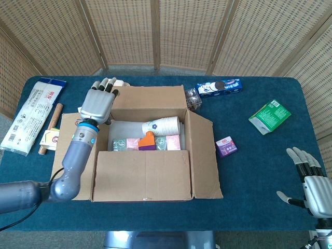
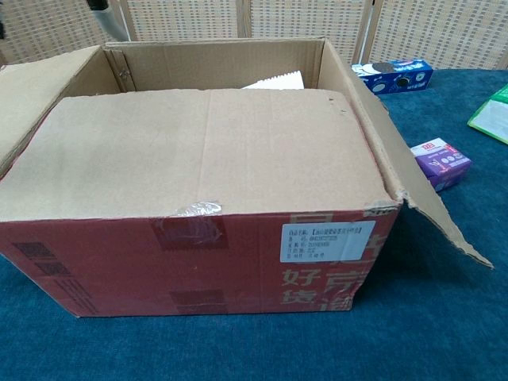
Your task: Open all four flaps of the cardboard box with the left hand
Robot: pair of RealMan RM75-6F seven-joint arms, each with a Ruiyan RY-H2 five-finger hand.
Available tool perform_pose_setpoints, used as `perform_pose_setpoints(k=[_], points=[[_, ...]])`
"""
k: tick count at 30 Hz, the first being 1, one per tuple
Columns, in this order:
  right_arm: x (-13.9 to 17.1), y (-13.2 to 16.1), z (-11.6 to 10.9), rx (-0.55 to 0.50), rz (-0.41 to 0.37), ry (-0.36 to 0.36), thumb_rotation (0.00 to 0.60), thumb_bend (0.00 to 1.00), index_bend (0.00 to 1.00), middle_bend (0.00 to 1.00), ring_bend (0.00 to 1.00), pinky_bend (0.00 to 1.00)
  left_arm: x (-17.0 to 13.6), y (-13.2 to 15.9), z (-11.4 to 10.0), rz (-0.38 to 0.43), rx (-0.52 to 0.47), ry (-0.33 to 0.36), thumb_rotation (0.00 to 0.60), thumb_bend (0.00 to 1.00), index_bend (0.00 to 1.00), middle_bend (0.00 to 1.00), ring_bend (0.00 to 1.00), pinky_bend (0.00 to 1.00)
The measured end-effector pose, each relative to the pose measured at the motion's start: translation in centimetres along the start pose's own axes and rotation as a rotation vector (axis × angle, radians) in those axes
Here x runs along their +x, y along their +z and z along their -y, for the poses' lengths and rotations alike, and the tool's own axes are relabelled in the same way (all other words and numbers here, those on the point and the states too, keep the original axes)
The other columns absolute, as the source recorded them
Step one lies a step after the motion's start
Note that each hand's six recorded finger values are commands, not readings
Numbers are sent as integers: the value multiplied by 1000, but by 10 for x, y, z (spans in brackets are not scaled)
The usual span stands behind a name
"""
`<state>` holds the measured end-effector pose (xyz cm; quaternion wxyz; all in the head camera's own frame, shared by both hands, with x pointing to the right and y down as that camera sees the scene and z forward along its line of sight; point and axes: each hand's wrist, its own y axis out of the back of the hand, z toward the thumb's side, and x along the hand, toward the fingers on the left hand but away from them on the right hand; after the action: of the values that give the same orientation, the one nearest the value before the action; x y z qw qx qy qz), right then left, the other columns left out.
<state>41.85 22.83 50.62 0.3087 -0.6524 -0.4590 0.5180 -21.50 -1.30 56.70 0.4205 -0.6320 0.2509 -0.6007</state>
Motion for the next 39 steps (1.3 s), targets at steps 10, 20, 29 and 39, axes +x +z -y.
perform_pose_setpoints(k=[10, 20, 29, 39], points=[[1, 3, 0, 0, -10, -3, 600, 0, 0, 0, 0, 91, -31, 0, 18, 107, -170, -149, 600, 0, 316, 197, 155, 308], [2, 4, 1, 3, -14, 1, 600, 0, 0, 0, 0, 91, -47, 11, 31, 173, -319, -255, 304, 0, 349, 212, 159, 276], [1, 4, 2, 2, -14, 3, 600, 0, 0, 0, 0, 91, -48, 19, 35, 176, -436, -287, 274, 0, 369, 225, 157, 317], [1, 4, 2, 2, -15, 4, 600, 0, 0, 0, 0, 91, -49, 39, 41, 180, -518, -364, 272, 0, 370, 250, 181, 343]])
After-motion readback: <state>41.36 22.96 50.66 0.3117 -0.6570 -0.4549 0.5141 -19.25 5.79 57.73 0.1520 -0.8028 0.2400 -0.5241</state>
